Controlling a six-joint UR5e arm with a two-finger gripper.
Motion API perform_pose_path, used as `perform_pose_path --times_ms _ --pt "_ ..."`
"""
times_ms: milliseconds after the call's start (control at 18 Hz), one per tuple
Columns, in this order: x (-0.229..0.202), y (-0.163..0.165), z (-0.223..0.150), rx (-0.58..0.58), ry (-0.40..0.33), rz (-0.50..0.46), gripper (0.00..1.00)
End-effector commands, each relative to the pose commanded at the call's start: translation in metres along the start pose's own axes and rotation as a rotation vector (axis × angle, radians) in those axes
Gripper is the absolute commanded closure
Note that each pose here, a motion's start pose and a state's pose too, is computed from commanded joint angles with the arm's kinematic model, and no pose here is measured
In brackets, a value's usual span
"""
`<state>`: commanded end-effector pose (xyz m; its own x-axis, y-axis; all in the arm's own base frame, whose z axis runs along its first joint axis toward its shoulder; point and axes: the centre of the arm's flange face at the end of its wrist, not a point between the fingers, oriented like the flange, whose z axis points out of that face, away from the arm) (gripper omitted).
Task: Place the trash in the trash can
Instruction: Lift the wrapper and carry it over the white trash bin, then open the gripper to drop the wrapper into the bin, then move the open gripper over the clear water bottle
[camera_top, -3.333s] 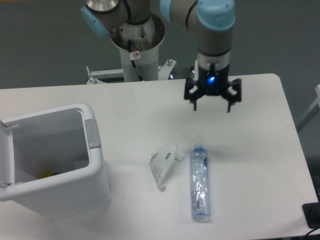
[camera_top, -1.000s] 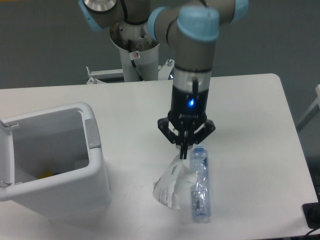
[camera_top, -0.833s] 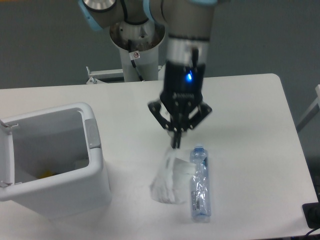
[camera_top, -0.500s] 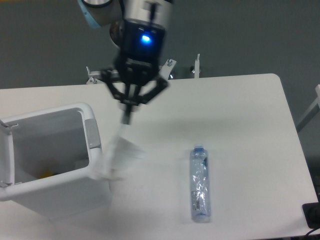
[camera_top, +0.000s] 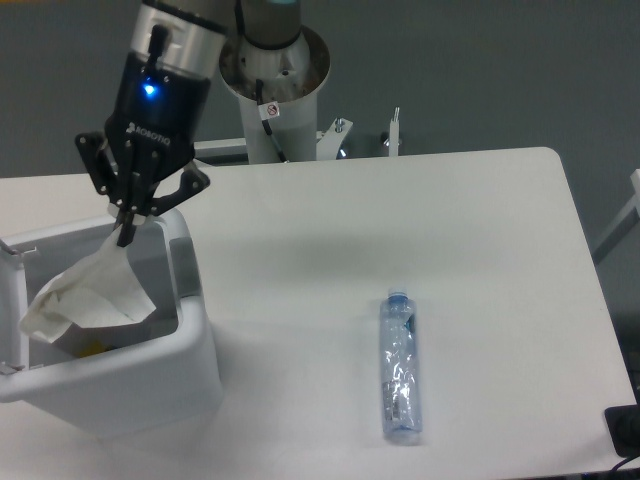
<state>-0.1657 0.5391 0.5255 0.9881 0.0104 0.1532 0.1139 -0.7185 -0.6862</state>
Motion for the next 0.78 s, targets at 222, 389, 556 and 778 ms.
perform_pose_path --times_ms 222,389,556,778 --pt "0.001 0.005 0.002 -0.006 0.004 0.022 0.7" --pt "0.002 0.005 0.001 -0.004 0.008 0.019 0.29" --pt "0.003 -0.001 -0.007 0.011 0.001 -0.022 0.17" --pt "-0.065 -0.003 -0.045 0.069 -0.095 -0.262 0.07"
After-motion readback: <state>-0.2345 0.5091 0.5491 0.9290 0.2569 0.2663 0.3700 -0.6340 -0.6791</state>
